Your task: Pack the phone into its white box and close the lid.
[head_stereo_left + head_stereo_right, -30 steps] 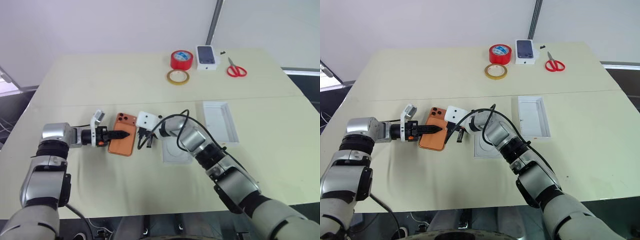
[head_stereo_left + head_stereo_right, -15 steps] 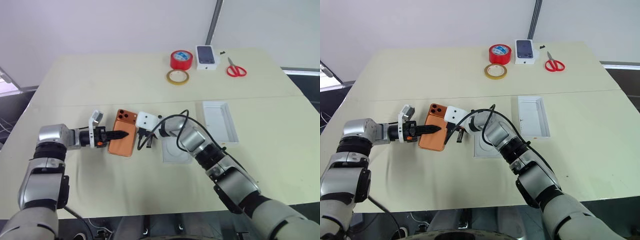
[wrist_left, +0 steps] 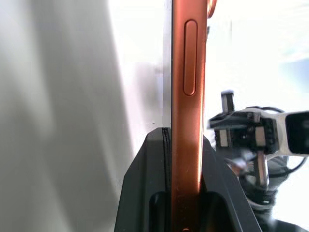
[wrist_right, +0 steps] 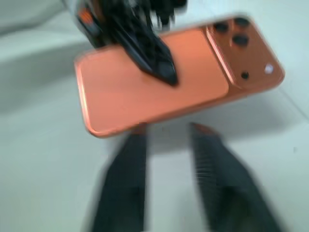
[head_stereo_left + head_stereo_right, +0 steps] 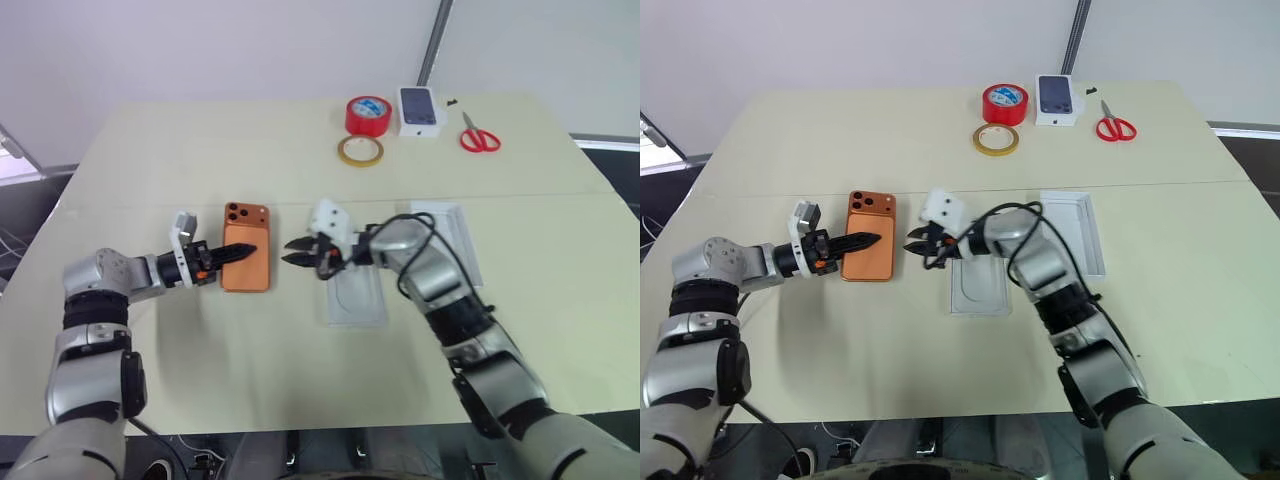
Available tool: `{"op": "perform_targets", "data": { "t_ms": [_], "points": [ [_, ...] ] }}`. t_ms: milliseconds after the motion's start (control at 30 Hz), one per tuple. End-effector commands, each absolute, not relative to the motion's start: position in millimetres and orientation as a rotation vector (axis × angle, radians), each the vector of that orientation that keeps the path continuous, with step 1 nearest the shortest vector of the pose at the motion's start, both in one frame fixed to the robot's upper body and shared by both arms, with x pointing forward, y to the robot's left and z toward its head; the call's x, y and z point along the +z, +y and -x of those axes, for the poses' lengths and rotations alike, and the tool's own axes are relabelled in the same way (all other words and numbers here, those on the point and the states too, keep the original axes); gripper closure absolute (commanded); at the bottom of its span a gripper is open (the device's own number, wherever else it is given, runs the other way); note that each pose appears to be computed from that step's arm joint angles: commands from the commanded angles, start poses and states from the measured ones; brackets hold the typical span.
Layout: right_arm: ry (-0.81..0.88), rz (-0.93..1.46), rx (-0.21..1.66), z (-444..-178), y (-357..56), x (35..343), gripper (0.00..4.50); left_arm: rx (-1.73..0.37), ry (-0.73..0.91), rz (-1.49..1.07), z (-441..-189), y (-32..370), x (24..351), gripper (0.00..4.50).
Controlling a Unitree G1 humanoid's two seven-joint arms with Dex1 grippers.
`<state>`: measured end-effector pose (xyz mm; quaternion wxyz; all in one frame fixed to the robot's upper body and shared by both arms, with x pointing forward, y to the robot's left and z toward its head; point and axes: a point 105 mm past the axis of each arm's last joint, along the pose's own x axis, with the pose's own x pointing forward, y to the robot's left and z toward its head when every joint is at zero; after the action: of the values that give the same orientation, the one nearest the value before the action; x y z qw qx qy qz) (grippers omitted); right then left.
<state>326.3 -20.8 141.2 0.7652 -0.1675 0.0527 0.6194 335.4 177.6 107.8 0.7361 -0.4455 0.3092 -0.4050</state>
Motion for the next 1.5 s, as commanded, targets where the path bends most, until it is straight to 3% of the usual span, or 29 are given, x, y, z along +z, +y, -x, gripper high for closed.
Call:
{"op": "perform_targets", "data": {
  "t_ms": [33, 333, 567, 667, 800, 1500],
  "points": [
    [0.032, 0.357, 1.412, -303, -33, 160, 1.61, -0.938, 0.576, 0.991, -333, 172, 132, 4.50],
    [0.158, 0.501, 1.509, -241, -93, 130, 1.61, -0.930, 0.576, 0.992, -322, 158, 129, 4.50],
    [0.144, 0.601, 1.413, -250, -99, 109, 1.61, -0.937, 0.562, 0.972, -322, 148, 128, 4.50],
    [0.158, 0.615, 1.407, -251, -101, 103, 2.45, -0.938, 0.565, 0.967, -321, 148, 127, 4.50],
    [0.182, 0.672, 1.411, -249, -107, 91, 4.38, -0.937, 0.569, 0.955, -321, 147, 127, 4.50],
    [0.155, 0.607, 1.441, -245, -97, 101, 4.45, -0.964, 0.585, 0.955, -317, 137, 129, 4.50]
  ]
}}
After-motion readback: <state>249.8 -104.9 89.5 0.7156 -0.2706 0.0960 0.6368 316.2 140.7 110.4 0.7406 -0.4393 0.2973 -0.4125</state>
